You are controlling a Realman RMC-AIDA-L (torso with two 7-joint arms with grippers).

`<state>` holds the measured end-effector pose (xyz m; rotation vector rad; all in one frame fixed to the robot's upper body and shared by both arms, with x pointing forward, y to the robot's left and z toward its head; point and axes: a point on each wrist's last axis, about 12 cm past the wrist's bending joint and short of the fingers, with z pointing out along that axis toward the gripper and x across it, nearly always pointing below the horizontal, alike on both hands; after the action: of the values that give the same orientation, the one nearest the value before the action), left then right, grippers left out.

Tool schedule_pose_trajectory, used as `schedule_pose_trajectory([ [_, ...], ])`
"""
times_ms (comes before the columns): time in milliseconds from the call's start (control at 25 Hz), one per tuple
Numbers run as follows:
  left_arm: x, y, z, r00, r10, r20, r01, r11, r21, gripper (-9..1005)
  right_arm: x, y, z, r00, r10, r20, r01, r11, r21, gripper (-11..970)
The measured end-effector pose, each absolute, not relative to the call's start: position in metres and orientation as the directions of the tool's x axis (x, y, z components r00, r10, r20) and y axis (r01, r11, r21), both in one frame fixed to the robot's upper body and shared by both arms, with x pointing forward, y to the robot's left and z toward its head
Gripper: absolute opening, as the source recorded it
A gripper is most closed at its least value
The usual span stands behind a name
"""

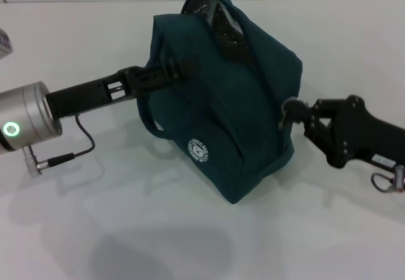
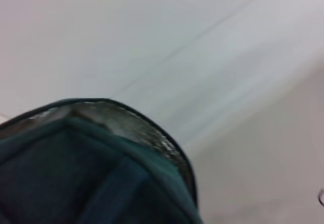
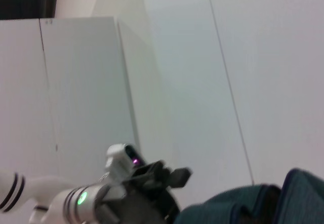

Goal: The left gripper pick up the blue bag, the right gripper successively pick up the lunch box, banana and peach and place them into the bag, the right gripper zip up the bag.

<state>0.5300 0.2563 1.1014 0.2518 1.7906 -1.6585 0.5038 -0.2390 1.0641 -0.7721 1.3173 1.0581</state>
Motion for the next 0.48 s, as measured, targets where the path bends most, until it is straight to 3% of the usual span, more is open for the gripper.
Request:
schedule_pose_trajectory([
  [40, 0.528, 0.256, 1.102, -0.744, -0.289, -0.602, 0.580, 0.166, -0.797, 654, 0.506, -0.237, 1.066, -0.054, 0.179, -0.982, -0.923, 0.365, 0.117, 23],
  [240, 0.519, 0.260, 1.099, -0.693, -0.277, -0.665, 0.646, 0.170, -0.744, 712, 0.515, -0.229, 1.076, -0.019, 0.217, -0.976, -0.932, 0.350, 0.096, 24],
  [480, 0.505, 0.268, 1.095, -0.623, -0.292, -0.726, 0.708, 0.184, -0.682, 711, 0.529, -0.220, 1.090, 0.016, 0.255, -0.967, -0.938, 0.339, 0.074, 26],
])
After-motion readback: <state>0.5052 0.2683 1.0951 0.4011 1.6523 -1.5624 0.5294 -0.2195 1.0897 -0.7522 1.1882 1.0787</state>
